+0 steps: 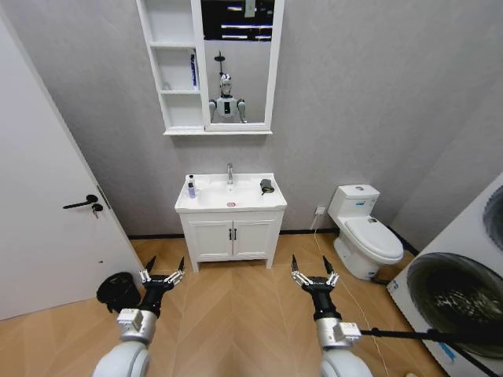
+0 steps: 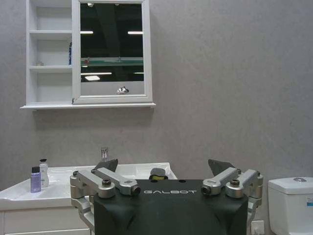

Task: Move facial cleanser and shampoo from washbasin to cabinet, then wipe washbasin with towel.

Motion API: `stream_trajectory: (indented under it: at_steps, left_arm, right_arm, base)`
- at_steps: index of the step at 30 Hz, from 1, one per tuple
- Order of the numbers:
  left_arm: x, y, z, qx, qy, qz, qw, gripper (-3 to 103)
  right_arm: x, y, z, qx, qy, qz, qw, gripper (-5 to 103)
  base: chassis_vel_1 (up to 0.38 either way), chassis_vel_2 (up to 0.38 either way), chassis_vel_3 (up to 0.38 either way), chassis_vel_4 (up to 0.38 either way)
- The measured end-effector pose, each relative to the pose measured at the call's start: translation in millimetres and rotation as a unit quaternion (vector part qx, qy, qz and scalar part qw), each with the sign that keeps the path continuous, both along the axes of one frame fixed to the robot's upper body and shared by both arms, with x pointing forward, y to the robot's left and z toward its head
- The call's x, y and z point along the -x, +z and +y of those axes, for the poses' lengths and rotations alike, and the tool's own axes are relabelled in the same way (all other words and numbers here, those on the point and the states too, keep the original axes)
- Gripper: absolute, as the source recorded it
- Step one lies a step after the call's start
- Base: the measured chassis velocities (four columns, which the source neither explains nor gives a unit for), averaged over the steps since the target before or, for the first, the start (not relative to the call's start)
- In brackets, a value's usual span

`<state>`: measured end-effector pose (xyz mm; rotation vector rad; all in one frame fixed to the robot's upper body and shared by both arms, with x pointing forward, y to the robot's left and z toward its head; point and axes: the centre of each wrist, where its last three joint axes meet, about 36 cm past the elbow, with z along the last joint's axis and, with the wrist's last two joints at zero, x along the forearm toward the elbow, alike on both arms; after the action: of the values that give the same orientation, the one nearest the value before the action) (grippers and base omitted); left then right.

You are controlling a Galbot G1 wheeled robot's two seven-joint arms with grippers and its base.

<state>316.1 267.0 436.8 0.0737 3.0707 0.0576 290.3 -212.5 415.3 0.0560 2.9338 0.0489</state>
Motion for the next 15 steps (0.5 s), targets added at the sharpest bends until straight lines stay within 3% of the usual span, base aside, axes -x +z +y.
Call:
stream_trajectory:
  at_steps: [8, 15]
  left_arm:
    - [-4, -8, -5, 0.003, -0.008, 0.009, 0.9999, 96]
    - [-6, -11, -4, 0.003, -0.008, 0.013, 0.9999, 96]
  right_arm:
    - [3, -2, -3, 0.002, -0.002, 0.001, 1.000, 100]
    - [3, -2, -2, 0.002, 0.000, 0.000, 1.000, 100]
  base:
    - [-0.003, 0.003, 0.001, -0.007]
    - [-0.094, 0.092, 0.098, -0.080]
